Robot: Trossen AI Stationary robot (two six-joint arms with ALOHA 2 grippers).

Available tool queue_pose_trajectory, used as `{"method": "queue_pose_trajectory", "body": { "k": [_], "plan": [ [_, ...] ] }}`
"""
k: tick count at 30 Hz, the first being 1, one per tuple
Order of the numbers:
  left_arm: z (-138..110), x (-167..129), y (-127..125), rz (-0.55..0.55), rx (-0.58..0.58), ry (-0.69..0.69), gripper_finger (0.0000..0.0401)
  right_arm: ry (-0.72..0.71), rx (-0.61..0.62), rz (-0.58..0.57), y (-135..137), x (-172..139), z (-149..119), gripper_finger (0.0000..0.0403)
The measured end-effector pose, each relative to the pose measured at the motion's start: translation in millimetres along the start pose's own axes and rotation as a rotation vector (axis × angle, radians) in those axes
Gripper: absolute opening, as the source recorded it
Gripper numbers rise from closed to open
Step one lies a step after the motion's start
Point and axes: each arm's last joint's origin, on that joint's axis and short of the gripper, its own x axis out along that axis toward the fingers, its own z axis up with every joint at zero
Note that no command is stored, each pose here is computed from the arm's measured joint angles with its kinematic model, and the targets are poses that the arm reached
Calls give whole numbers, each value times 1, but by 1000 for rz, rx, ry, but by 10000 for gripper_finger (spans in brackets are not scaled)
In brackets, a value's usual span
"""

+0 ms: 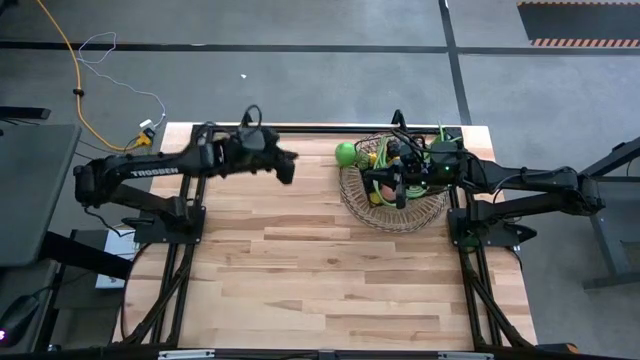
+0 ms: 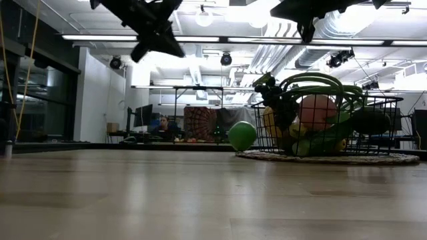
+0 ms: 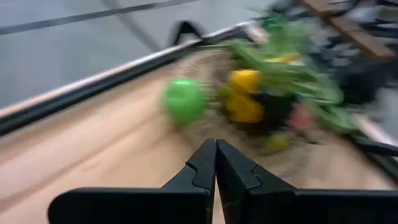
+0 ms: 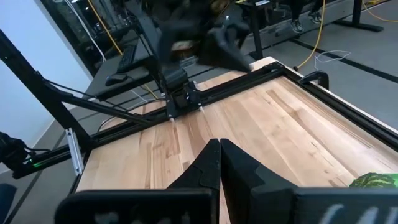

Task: Build produce basket
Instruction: Put the green apple into the wire basket

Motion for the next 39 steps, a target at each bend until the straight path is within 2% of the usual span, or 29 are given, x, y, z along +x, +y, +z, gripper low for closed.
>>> {"method": "queue_pose_trajectory", "body": {
  "k": [5, 8, 11, 16, 20, 24, 28, 32, 39],
  "plan": [
    [-30, 7, -23, -271, 64, -92, 0, 0, 0, 0, 0, 0, 0, 0],
    [-41, 7, -29, -352, 143, -155, 1, 0, 0, -1, 0, 0, 0, 0],
    [-37, 7, -28, -325, 223, -192, 0, -1, 1, -3, 0, 0, 0, 0],
    [-16, 8, -18, -283, 209, -241, 11, -1, 17, -3, 0, 0, 0, 0],
    [-8, 10, -7, -238, 247, -266, 38, -2, 18, -4, 0, 0, 0, 0],
    [-2, 13, 3, -244, 306, -265, 91, -2, 18, -6, 0, 0, 0, 0],
    [2, 14, 10, -243, 336, -263, 165, -1, 36, -7, 0, 0, 0, 0],
    [21, 9, 10, -194, 387, -240, 231, -1, 42, -7, 0, 0, 0, 0],
    [64, 21, -3, -70, 484, -101, 282, -1, 61, -7, 0, 0, 0, 0]
  ]
}}
